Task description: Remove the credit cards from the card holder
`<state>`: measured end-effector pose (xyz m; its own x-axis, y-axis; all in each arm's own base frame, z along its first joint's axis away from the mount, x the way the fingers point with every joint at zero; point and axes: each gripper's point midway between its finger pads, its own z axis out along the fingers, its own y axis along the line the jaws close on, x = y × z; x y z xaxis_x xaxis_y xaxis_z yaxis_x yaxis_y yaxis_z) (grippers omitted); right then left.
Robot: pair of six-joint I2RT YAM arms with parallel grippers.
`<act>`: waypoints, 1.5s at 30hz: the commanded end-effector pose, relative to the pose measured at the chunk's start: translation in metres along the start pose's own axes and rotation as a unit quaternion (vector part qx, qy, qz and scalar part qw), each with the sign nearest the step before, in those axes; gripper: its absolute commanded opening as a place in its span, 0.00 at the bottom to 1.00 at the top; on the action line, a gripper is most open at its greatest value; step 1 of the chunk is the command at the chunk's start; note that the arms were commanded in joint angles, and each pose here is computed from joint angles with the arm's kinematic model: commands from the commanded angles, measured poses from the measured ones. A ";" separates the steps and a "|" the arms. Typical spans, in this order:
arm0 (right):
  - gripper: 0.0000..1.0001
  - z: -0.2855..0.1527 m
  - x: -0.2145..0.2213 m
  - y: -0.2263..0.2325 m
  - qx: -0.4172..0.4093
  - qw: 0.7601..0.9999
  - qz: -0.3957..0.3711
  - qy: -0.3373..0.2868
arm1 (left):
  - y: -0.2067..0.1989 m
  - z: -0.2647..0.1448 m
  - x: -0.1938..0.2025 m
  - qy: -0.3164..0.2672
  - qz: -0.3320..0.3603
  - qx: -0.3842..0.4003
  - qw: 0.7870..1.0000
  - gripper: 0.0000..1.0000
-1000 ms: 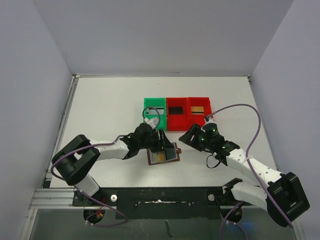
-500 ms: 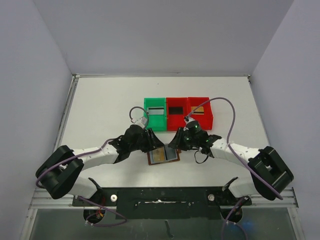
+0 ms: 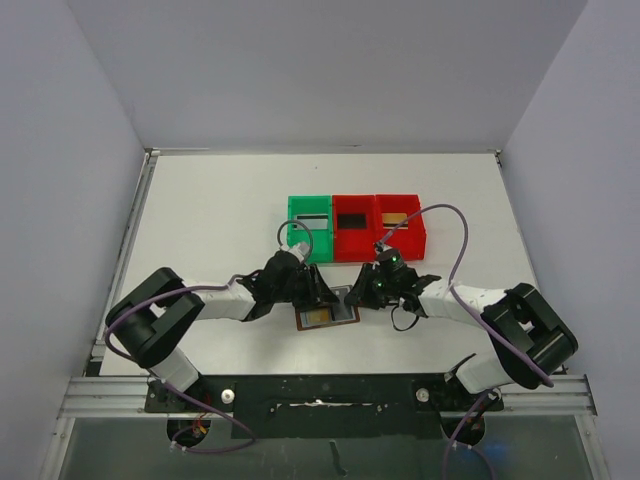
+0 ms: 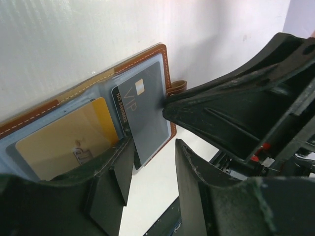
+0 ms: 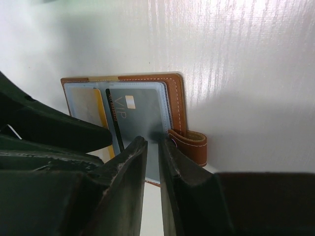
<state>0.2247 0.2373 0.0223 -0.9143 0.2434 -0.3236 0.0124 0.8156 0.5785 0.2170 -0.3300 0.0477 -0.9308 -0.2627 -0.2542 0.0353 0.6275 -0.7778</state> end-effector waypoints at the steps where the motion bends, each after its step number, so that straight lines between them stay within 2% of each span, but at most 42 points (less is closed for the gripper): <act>1: 0.19 0.003 0.008 -0.017 0.017 1.000 0.008 0.004 | -0.020 0.008 -0.006 -0.001 0.008 0.026 1.000 0.36; 11: 0.19 0.005 0.009 -0.019 0.022 1.000 0.013 0.003 | 0.029 0.011 -0.008 -0.017 -0.001 -0.092 0.996 0.33; 15: 0.19 0.006 0.010 -0.019 0.018 1.000 0.016 0.005 | 0.032 0.010 -0.008 -0.023 -0.002 -0.103 0.994 0.33; 19: 0.18 0.006 0.011 -0.019 0.016 1.000 0.019 0.005 | 0.024 0.012 -0.006 -0.022 -0.010 -0.080 0.996 0.31; 25: 0.18 0.006 0.013 -0.019 0.011 1.000 0.023 0.006 | 0.004 0.019 -0.004 -0.020 -0.022 -0.035 0.999 0.18; 31: 0.18 0.006 0.016 -0.022 0.014 1.000 0.026 0.008 | 0.012 0.014 0.000 -0.025 -0.030 -0.045 0.998 0.04; 37: 0.18 0.006 0.016 -0.024 0.023 0.999 0.026 0.009 | 0.016 0.007 -0.002 -0.034 -0.029 -0.057 0.997 0.04; 41: 0.18 0.007 0.016 -0.025 0.024 0.999 0.026 0.010 | 0.012 0.005 -0.001 -0.034 -0.030 -0.046 0.998 0.13; 45: 0.18 0.007 0.016 -0.025 0.024 0.999 0.026 0.011 | 0.009 0.005 0.000 -0.031 -0.032 -0.038 0.998 0.11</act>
<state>0.2252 0.2409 0.0209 -0.9045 0.2880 -0.3146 0.0299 0.7786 0.6268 0.2180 -0.3237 0.0234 -0.9115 -0.3460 -0.2224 -0.0863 0.6896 -0.7191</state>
